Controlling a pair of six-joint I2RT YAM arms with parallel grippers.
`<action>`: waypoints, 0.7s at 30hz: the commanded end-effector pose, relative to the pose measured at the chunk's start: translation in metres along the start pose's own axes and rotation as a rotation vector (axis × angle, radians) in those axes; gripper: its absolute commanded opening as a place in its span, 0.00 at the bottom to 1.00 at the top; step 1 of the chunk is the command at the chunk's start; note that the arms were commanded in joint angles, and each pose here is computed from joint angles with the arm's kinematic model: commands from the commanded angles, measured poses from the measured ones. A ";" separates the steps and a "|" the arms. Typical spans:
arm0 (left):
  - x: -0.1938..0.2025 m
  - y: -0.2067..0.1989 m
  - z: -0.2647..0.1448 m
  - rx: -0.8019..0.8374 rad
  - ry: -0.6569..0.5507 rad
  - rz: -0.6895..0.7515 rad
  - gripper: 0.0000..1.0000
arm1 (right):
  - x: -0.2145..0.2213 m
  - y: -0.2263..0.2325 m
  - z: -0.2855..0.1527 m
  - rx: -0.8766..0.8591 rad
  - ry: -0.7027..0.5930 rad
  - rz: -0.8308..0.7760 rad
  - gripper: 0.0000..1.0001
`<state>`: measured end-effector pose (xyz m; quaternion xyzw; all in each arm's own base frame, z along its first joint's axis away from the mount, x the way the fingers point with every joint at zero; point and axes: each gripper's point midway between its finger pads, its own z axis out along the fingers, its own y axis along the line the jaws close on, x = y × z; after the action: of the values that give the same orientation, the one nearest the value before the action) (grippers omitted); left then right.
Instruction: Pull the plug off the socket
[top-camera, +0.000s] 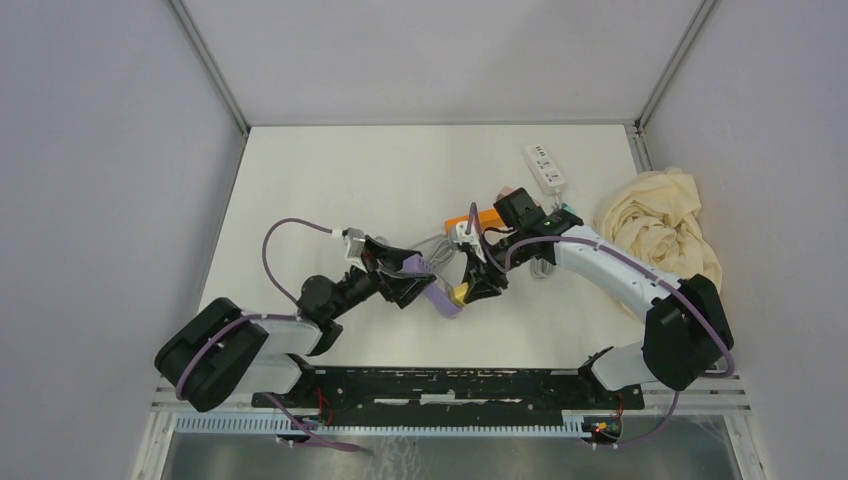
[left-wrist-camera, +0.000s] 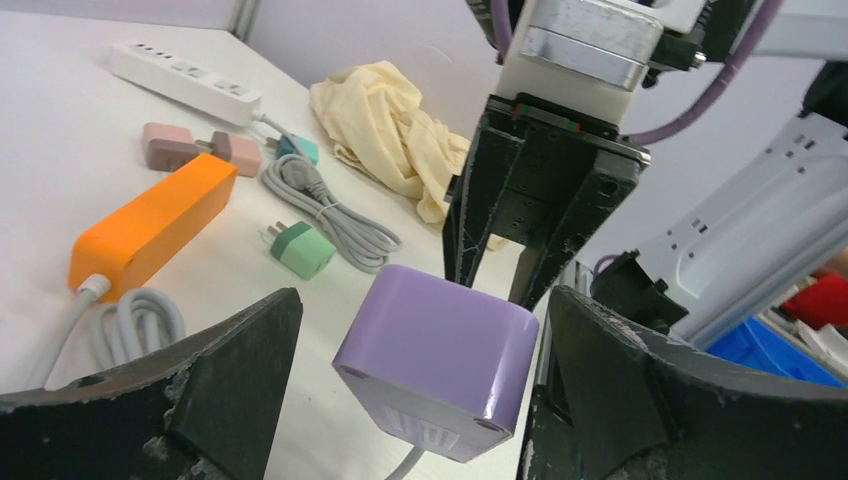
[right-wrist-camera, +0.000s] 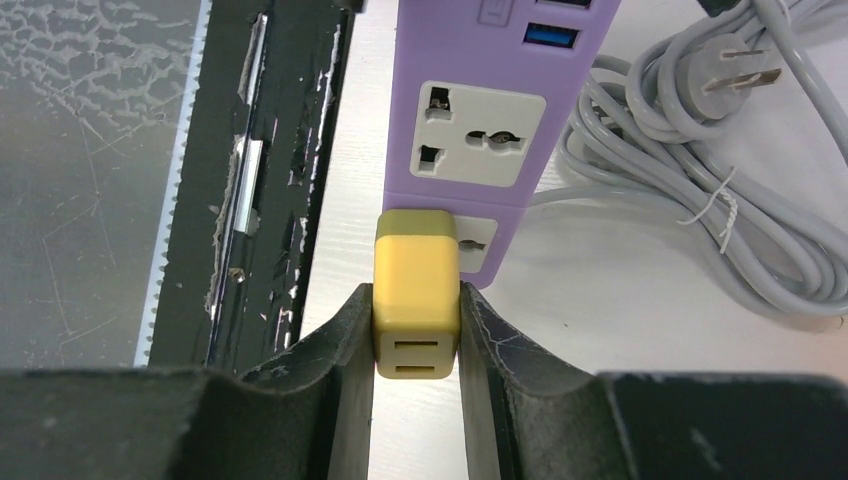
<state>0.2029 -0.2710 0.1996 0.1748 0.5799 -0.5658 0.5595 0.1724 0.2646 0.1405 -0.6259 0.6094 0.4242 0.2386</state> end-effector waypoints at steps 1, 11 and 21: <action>-0.011 0.015 -0.005 -0.112 -0.070 -0.040 0.99 | -0.021 -0.017 0.000 0.051 -0.047 -0.045 0.08; 0.003 0.044 -0.026 -0.415 -0.041 -0.263 0.99 | -0.018 -0.047 -0.001 0.238 -0.005 -0.025 0.07; 0.032 0.066 -0.023 -0.762 -0.004 -0.508 0.90 | -0.021 -0.054 0.007 0.332 0.042 -0.084 0.06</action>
<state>0.2194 -0.2492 0.1402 -0.0847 0.7471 -0.4776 0.4545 0.2059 0.2754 0.1218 -0.6040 0.6732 0.3241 0.2774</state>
